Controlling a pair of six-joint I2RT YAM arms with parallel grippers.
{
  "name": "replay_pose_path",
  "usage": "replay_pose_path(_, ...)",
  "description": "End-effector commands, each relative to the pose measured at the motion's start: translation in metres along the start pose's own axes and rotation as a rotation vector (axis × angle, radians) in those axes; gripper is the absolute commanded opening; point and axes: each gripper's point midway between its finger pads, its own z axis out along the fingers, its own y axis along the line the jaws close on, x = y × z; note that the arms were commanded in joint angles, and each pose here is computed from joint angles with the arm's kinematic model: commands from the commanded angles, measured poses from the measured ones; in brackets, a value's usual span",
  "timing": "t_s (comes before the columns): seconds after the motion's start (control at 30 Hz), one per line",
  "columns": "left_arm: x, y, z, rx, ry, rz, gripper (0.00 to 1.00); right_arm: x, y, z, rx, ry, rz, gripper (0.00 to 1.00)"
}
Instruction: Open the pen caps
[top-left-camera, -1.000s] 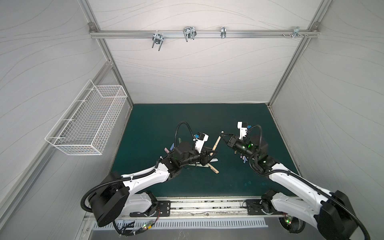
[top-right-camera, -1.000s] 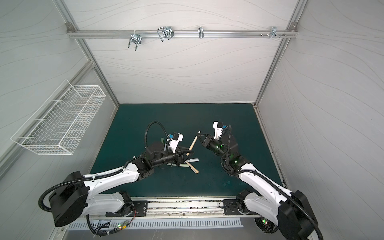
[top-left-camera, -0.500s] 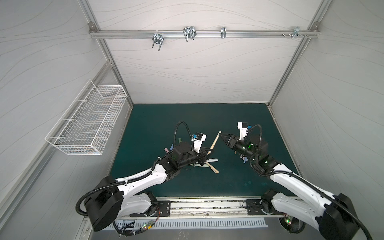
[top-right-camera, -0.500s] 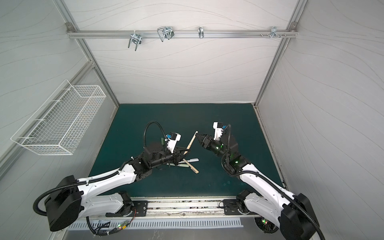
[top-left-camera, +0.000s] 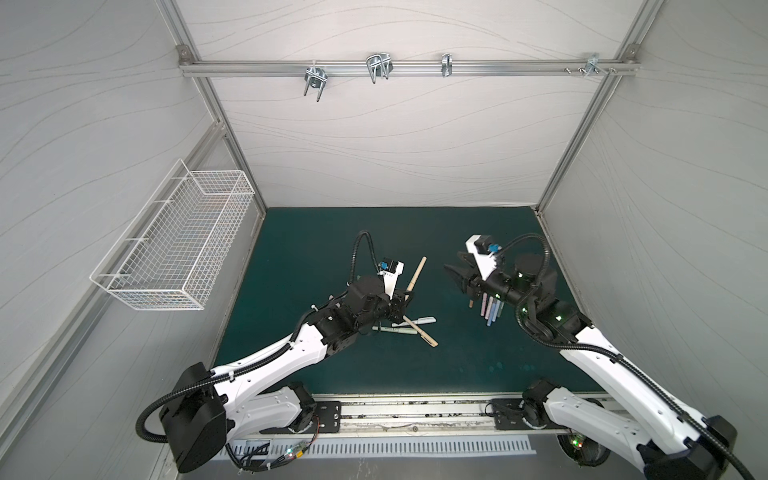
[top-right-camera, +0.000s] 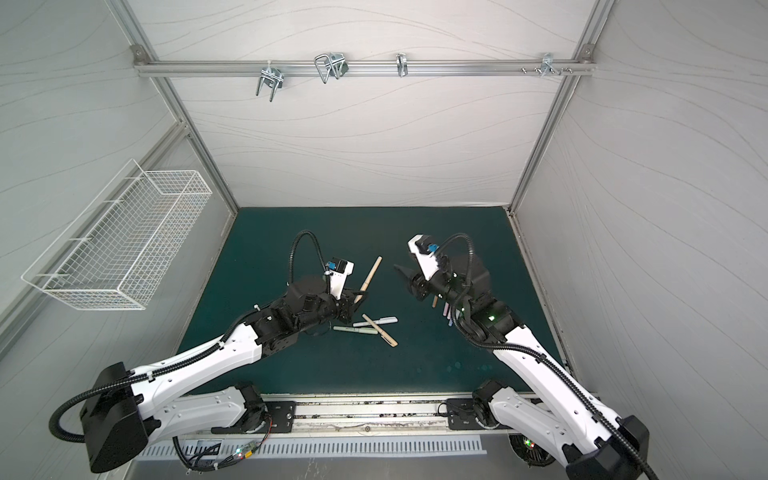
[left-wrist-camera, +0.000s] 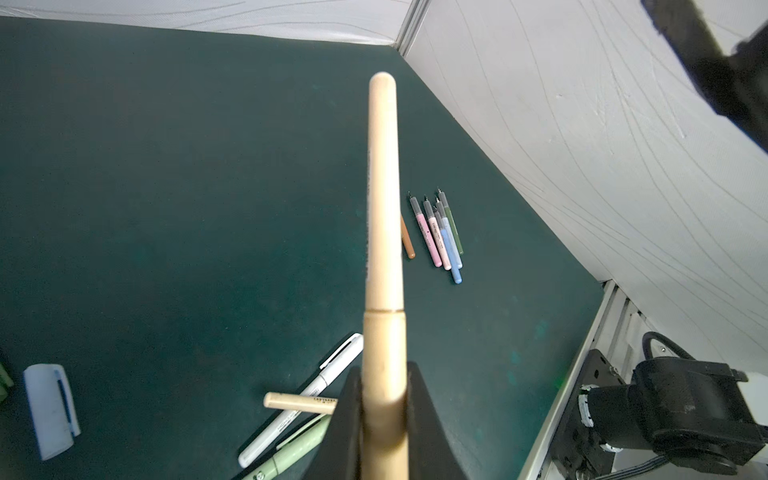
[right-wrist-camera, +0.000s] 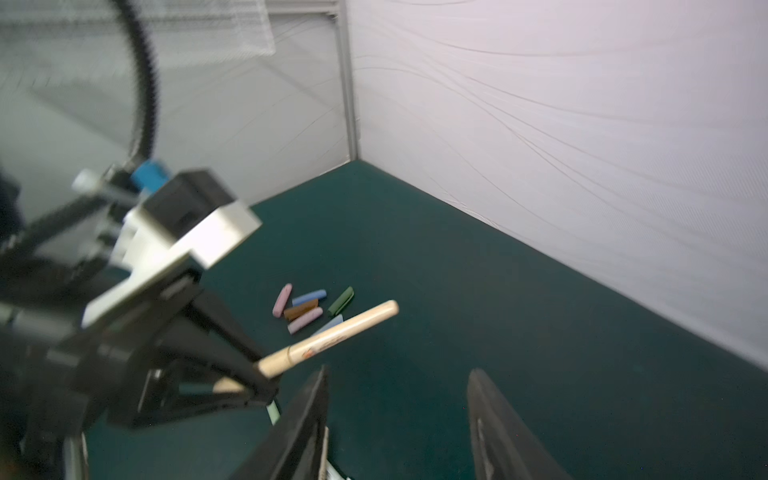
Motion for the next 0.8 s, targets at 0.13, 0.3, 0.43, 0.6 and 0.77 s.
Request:
replay_pose_path(0.13, -0.006, -0.011, 0.0, 0.023, 0.064, 0.01, 0.0, 0.021, 0.024, 0.02, -0.163, 0.049, -0.596, 0.61)
replay_pose_path(0.3, -0.005, -0.014, 0.001, 0.039, 0.079, 0.01, 0.0, 0.037, 0.049, 0.019, -0.342, 0.03, -0.905, 0.62)
replay_pose_path(0.43, -0.007, -0.014, -0.002, 0.038, 0.068, 0.015, 0.0, 0.047, 0.045, 0.027, -0.351, 0.06, -1.032, 0.61)
replay_pose_path(0.6, -0.006, -0.018, -0.002, 0.057, 0.075, 0.017, 0.0, 0.061, 0.041, 0.036, -0.349, 0.102, -1.165, 0.58)
replay_pose_path(0.77, -0.006, -0.021, -0.002, 0.072, 0.074, 0.023, 0.0, 0.066, 0.037, 0.044, -0.338, 0.113, -1.208, 0.55)
